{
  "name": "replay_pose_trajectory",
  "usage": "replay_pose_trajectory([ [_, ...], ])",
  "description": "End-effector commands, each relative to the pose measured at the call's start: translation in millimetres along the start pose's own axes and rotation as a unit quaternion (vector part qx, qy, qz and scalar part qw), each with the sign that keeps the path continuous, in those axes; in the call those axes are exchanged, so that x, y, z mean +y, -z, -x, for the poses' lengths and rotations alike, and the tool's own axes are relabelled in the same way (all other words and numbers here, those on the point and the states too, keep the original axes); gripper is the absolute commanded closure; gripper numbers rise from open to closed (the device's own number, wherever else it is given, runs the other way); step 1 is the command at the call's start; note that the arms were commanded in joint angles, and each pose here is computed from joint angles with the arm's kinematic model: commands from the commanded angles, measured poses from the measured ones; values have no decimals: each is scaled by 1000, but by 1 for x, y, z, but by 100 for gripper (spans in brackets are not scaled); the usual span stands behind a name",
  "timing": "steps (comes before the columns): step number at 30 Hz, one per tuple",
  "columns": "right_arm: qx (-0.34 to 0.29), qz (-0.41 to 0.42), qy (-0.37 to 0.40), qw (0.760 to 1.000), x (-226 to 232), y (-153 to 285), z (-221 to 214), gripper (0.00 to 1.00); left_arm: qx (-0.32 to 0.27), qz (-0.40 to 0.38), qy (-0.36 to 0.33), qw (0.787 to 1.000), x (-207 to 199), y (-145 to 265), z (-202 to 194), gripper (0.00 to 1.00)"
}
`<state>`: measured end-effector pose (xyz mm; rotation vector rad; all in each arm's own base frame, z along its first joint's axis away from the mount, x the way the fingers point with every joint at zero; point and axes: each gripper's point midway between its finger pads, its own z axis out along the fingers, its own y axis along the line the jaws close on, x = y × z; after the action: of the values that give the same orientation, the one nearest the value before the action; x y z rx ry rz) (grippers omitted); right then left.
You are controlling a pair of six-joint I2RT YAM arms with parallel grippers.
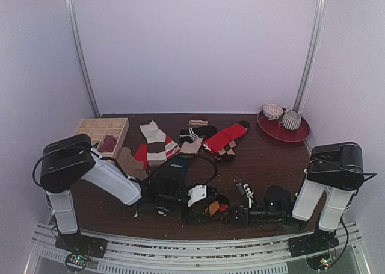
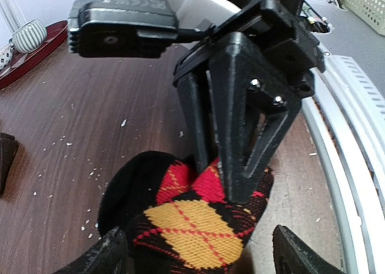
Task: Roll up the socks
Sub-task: Roll a pair of socks at the center of the board.
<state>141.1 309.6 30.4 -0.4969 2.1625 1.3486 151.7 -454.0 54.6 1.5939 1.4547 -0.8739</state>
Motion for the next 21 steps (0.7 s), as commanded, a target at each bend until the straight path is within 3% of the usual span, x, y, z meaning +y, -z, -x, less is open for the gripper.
replay_pose_trajectory([
  [1,165,-122,-60,977,-61,28,-90,91,-40,-27,2,999,-10,5,14,19],
  [6,166,-122,-65,976,-63,26,-93,91,-46,-35,6,998,-14,6,12,23],
  [16,166,-122,-74,976,-64,25,-94,91,9,-66,40,997,-21,-14,-18,51],
  [21,167,-126,-77,975,-65,28,-95,91,24,-78,62,995,-26,-16,-28,53],
])
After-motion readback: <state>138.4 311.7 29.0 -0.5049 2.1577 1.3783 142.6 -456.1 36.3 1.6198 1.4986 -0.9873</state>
